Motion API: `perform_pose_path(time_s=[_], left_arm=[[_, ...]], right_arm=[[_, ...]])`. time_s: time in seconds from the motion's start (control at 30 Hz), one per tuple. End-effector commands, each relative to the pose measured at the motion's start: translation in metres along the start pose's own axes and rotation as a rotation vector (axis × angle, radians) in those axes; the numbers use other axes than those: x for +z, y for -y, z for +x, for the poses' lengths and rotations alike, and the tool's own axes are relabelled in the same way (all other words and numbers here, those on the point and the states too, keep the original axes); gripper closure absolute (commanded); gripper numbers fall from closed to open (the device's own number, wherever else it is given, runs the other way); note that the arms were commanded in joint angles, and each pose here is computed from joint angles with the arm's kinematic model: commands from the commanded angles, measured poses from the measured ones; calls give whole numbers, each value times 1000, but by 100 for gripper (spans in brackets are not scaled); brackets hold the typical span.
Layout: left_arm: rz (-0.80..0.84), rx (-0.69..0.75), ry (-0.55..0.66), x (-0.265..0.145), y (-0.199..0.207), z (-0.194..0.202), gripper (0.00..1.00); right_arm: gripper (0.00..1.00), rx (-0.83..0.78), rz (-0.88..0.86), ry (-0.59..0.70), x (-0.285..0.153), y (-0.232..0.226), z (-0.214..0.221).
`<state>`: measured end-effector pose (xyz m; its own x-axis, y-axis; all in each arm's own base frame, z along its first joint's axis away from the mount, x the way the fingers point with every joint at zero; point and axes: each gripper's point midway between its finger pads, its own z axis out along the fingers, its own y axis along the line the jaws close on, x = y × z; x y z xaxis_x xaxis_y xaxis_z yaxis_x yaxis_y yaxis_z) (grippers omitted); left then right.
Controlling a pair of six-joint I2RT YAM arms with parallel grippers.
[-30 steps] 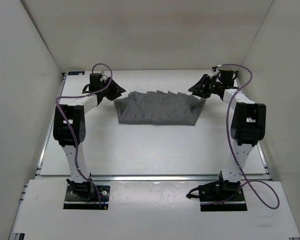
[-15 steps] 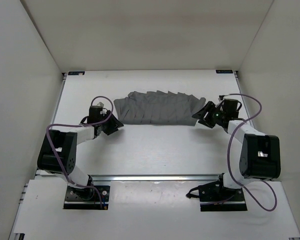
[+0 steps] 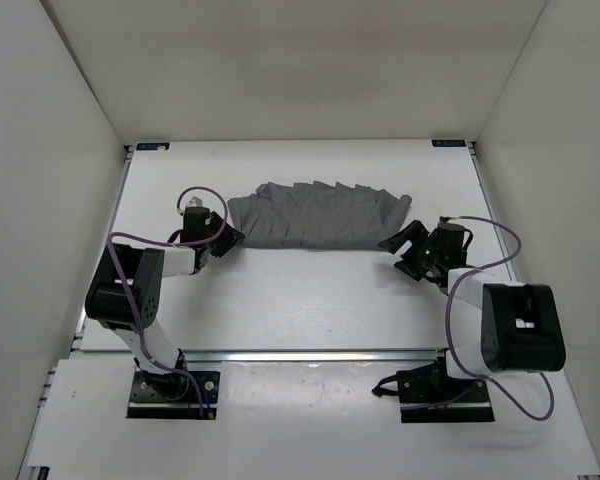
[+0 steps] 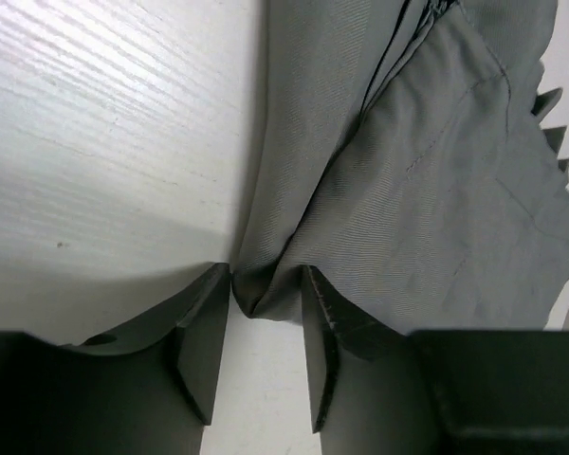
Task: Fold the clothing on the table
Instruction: Fold the skirt
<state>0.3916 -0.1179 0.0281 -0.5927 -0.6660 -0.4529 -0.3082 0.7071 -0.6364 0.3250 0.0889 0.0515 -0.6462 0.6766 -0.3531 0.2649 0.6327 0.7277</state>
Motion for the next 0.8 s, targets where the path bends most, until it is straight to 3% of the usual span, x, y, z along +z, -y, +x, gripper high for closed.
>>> perform_pose_path(time_s=[0.0, 0.07, 0.13, 0.17, 0.3, 0.4, 0.43, 0.47, 0.5, 0.6, 0.77], left_arm=[[38, -38, 62, 6, 12, -14, 55], [49, -46, 60, 9, 14, -13, 71], [47, -41, 45, 13, 13, -8, 96], [55, -40, 45, 12, 15, -8, 100], [71, -46, 22, 13, 15, -1, 100], [66, -44, 7, 13, 10, 3, 100], [75, -43, 12, 12, 12, 4, 100], [77, -50, 7, 11, 11, 5, 100], [79, -49, 2, 10, 10, 8, 100], [82, -27, -23, 9, 12, 15, 100], [55, 6, -52, 4, 6, 32, 100]], right_arm=[[21, 63, -41, 130, 14, -11, -31], [33, 91, -43, 130, 24, -10, -32], [37, 108, -64, 111, 35, -18, -36], [37, 120, -62, 79, 41, -16, -32], [42, 150, -82, 47, 59, -24, -23], [55, 165, -85, 40, 71, -26, -30], [68, 170, -109, 51, 72, -32, -40], [91, 170, -123, 31, 74, -32, -40], [100, 171, -139, 38, 73, -34, -44], [100, 120, -162, 76, 65, -47, -67], [100, -224, -166, 127, 49, -101, -115]])
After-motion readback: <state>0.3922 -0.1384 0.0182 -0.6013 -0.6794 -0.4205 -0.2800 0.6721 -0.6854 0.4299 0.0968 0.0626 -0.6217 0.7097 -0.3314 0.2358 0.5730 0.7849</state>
